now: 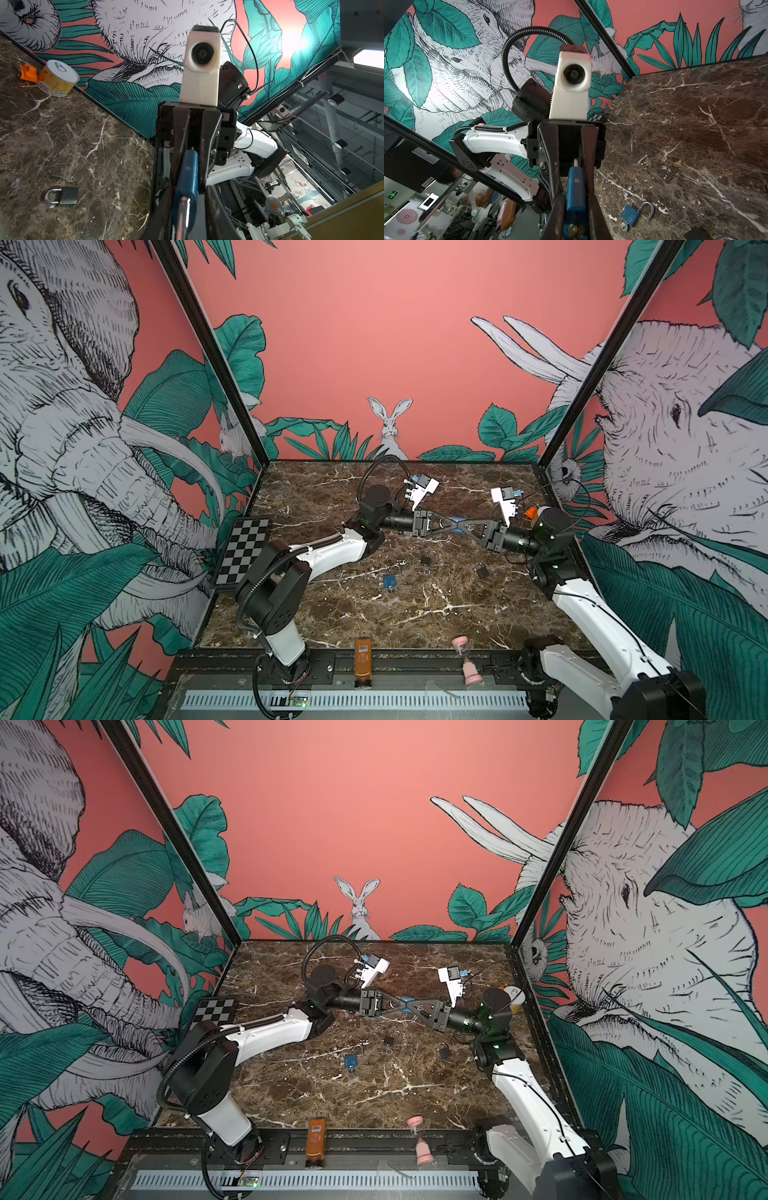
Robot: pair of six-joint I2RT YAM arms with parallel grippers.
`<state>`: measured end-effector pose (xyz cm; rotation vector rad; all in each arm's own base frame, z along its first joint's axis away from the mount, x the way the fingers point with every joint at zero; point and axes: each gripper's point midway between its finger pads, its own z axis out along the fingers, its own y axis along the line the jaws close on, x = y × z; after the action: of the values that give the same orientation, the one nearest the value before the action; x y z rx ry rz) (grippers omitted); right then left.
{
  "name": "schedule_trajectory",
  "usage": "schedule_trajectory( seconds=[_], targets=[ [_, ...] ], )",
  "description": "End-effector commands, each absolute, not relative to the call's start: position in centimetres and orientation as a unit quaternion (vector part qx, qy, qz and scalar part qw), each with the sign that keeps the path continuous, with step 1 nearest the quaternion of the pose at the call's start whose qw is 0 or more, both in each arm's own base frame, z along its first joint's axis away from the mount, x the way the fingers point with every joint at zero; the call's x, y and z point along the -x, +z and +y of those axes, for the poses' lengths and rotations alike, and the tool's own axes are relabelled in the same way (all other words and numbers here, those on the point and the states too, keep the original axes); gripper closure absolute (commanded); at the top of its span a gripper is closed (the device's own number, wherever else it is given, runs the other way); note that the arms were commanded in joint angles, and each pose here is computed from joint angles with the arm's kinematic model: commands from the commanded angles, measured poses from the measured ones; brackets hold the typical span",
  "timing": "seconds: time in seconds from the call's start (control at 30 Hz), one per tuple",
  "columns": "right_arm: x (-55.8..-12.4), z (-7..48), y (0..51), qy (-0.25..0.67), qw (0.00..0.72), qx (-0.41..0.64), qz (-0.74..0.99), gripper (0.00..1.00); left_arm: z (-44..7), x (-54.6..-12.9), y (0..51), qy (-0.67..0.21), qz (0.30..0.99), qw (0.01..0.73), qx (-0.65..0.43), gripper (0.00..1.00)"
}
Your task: Lock with the key
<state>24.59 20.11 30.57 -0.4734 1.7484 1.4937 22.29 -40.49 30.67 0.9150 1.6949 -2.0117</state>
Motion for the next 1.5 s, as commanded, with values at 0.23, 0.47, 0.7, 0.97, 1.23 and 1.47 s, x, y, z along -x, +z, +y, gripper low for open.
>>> schedule_trajectory(
  seconds=[0.23,0.47,0.7,0.97,1.23,1.47],
  targets=[
    [-24.6,20.2,31.2,0.581,0.404,0.204,0.677,1.0,-40.8,-21.6,32.9,-0.723,0.568,0.186,-0.346,0.97],
    [-25.1,19.5,31.0,0.567,0.41,0.178,0.692,0.8,-40.3,-22.1,32.6,-0.722,0.572,0.2,-0.333,1.0],
    [-24.9,18.5,30.2,0.556,0.413,0.16,0.703,0.66,-39.2,-22.7,32.9,-0.72,0.573,0.218,-0.325,1.0],
    [-24.9,18.4,30.3,0.564,0.412,0.154,0.699,0.7,-39.3,-22.6,32.5,-0.718,0.578,0.211,-0.325,1.0],
    [-24.8,18.4,30.1,0.569,0.408,0.153,0.697,0.83,-39.4,-22.9,32.3,-0.719,0.579,0.21,-0.324,1.0],
    [-24.6,18.4,29.9,0.57,0.408,0.151,0.697,0.89,-39.5,-22.9,32.1,-0.718,0.578,0.208,-0.326,1.0]
  ],
)
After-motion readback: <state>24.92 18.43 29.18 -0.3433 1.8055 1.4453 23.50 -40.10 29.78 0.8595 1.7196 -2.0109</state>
